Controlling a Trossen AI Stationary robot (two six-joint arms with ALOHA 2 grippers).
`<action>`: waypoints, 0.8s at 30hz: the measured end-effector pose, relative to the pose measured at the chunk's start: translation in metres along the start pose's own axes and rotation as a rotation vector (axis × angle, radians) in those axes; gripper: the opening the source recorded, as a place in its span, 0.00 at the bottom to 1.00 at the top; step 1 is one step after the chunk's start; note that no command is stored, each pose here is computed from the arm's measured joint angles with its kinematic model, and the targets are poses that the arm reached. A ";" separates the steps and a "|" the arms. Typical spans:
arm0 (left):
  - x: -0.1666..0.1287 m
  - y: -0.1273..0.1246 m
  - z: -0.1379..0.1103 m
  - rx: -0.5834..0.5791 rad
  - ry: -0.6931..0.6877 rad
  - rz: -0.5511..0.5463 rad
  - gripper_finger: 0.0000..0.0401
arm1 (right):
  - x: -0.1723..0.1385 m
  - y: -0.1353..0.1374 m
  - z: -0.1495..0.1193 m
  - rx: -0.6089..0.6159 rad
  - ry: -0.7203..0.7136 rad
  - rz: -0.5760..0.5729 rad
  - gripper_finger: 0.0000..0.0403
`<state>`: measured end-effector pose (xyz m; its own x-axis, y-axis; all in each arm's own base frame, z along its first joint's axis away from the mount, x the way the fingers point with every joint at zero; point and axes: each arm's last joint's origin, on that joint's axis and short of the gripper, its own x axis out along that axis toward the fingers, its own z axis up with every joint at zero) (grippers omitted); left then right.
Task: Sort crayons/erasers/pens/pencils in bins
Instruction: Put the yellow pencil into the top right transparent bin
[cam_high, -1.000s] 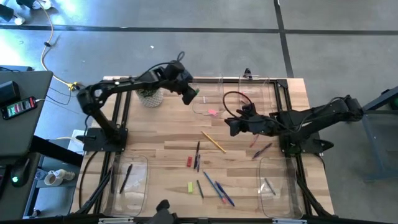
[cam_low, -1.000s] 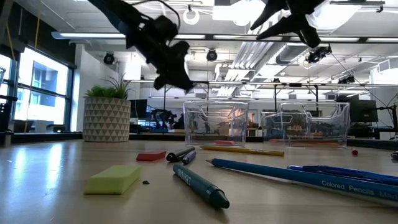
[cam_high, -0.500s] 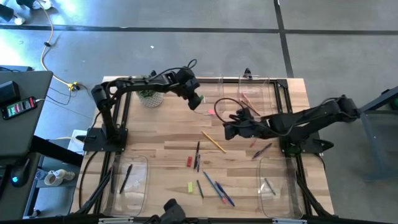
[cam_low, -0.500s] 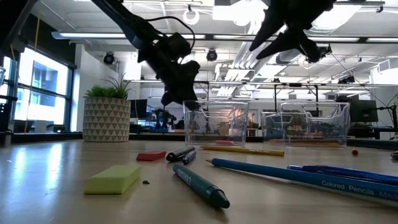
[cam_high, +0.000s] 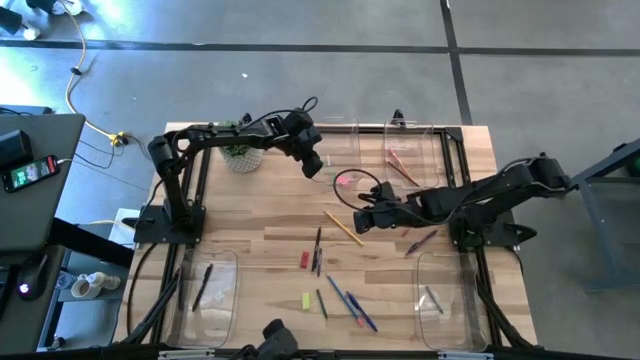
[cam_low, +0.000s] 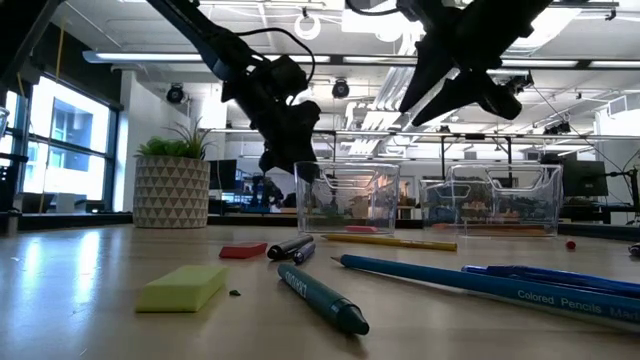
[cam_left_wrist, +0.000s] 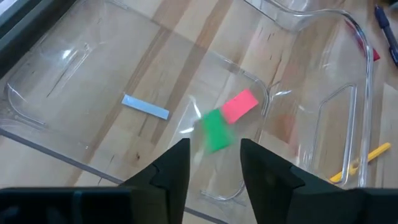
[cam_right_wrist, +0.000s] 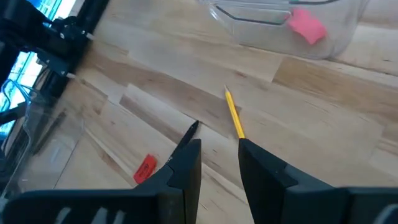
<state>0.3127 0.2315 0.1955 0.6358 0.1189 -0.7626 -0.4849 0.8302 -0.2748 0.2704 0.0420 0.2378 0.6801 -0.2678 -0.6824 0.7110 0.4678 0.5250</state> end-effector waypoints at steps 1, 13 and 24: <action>0.000 0.000 0.000 -0.001 -0.001 0.000 0.35 | 0.000 0.001 0.000 0.000 -0.002 0.005 0.24; -0.039 -0.014 0.038 0.116 0.069 -0.014 0.37 | -0.026 0.035 0.025 -0.190 -0.043 0.073 0.24; -0.094 -0.036 0.031 0.131 0.208 -0.027 0.34 | -0.033 0.030 0.023 -0.267 0.113 -0.001 0.24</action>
<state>0.2887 0.2074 0.2947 0.5034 -0.0073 -0.8640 -0.3790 0.8968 -0.2284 0.2734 0.0453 0.2873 0.6446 -0.1802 -0.7430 0.6294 0.6767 0.3820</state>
